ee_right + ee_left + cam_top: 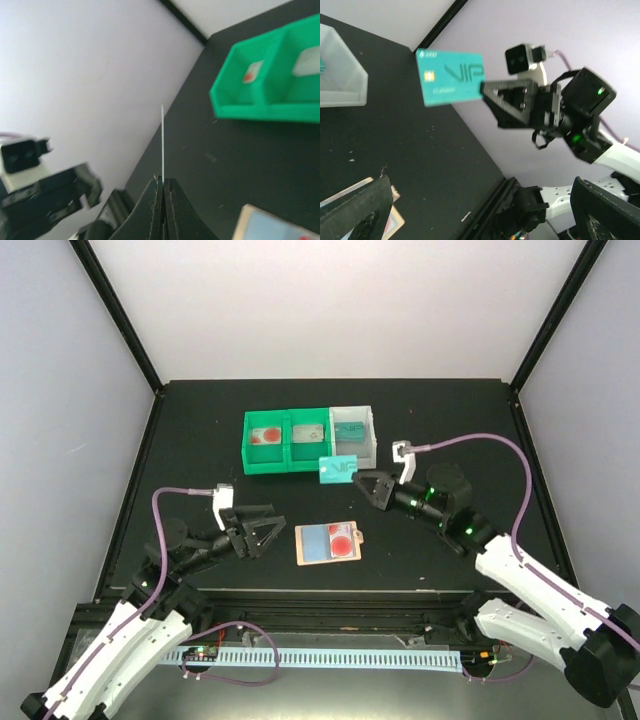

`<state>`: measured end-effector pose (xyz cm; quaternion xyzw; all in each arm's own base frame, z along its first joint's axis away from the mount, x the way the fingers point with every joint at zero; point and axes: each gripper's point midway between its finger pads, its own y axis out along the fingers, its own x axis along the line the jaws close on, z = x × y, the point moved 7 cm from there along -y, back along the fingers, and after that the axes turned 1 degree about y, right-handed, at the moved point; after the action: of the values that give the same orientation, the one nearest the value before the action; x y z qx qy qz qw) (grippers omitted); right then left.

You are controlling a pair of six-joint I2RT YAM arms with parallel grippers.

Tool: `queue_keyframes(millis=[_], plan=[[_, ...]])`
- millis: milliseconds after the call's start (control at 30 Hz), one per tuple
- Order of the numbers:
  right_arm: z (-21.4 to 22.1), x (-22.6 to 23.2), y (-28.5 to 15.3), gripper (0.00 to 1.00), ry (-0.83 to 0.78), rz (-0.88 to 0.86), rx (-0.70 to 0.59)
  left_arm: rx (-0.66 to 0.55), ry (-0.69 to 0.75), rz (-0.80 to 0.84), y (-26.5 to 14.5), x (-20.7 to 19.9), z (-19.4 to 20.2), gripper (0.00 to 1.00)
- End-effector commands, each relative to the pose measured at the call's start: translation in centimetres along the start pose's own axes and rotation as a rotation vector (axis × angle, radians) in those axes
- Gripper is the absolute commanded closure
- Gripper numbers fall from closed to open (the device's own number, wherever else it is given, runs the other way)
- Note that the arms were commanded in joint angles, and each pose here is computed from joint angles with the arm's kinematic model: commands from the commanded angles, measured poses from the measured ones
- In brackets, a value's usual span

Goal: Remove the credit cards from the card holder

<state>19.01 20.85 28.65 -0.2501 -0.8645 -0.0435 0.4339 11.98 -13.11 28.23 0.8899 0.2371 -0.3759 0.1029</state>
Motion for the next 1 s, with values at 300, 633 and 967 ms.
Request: queue_keyframes(millis=[300,633,967], plan=[[-8.8,-8.2,3.2,0.99,-0.112,0.421,0.021,0.163,0.168,-0.367,-0.2,3.0,0.0,0.01],[-11.8,-15.2,9.3,0.99,-0.039,0.585,0.143,0.14,0.148,-0.408,-0.1,4.2,0.4,0.01],[-13.5,-20.3,14.0,0.99,0.054,0.616,0.172,0.098,0.168,-0.361,-0.7,3.4,0.3,0.01]])
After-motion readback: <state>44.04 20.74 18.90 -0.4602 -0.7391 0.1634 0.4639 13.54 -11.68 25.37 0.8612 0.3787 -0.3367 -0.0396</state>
